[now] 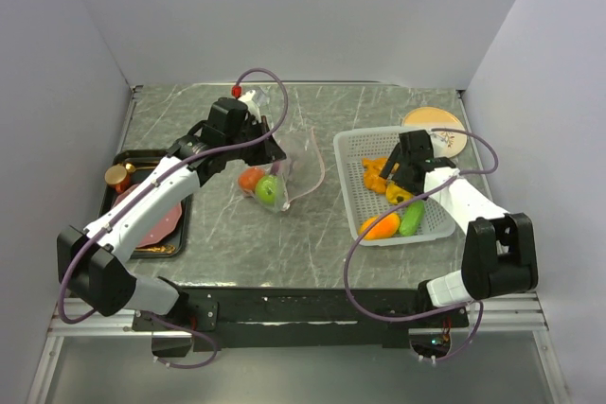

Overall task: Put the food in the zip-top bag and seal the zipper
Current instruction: Pick up the fake vegetable from the bin.

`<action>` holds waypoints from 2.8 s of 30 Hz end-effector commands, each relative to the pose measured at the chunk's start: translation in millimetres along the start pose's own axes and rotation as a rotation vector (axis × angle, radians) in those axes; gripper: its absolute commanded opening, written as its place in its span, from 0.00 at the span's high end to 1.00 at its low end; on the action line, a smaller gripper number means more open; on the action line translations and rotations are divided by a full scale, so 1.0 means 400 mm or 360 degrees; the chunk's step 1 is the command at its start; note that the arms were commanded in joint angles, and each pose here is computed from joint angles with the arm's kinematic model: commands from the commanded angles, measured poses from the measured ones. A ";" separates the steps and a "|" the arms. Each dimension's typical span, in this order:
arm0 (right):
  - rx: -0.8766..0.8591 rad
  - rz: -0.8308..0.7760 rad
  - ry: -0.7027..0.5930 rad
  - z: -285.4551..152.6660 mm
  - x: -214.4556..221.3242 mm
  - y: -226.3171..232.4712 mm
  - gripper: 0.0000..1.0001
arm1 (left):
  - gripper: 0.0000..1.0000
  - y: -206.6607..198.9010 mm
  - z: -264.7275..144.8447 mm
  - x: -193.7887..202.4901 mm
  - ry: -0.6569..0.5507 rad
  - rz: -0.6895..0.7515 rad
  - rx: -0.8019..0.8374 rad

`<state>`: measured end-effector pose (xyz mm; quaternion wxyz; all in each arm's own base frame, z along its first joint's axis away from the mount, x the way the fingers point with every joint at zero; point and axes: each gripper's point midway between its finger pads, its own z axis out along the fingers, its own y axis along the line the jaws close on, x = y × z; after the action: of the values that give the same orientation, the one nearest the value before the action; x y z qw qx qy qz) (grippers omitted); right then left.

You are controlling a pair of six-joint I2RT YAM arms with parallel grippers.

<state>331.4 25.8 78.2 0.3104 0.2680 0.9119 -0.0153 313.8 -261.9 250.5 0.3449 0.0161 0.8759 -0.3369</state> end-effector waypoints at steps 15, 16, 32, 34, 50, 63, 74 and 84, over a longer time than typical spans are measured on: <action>-0.0033 -0.0018 0.0084 0.034 0.024 -0.003 0.22 | 0.99 -0.019 -0.019 -0.023 -0.0057 0.0035 0.0026; -0.0053 -0.0021 0.0081 0.033 0.024 0.002 0.23 | 0.99 -0.019 -0.021 -0.023 -0.0057 0.0035 0.0026; -0.0114 -0.0040 0.0152 0.038 0.051 0.015 0.36 | 0.99 -0.017 -0.022 -0.021 -0.0048 0.0032 0.0017; -0.0198 -0.0018 0.0154 0.029 0.057 0.033 0.33 | 0.99 -0.015 -0.022 -0.019 -0.0052 0.0033 0.0020; -0.0210 -0.0027 0.0128 0.026 0.045 0.039 0.12 | 0.99 -0.010 -0.019 -0.016 -0.0054 0.0027 0.0009; -0.0183 -0.0055 0.0118 0.039 0.011 0.057 0.26 | 0.99 -0.014 -0.024 -0.018 -0.0054 0.0033 0.0018; -0.0267 -0.0054 0.0144 0.019 0.040 0.057 0.52 | 0.99 -0.017 -0.012 -0.021 -0.0042 0.0037 0.0022; -0.0323 -0.0038 -0.0026 -0.073 -0.038 0.063 0.67 | 0.99 -0.036 0.000 -0.006 -0.0019 -0.0009 0.0118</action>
<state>332.6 51.1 76.7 0.2949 0.2237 0.9267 0.0652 312.3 -263.3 250.2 0.3413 0.0173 0.8757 -0.3412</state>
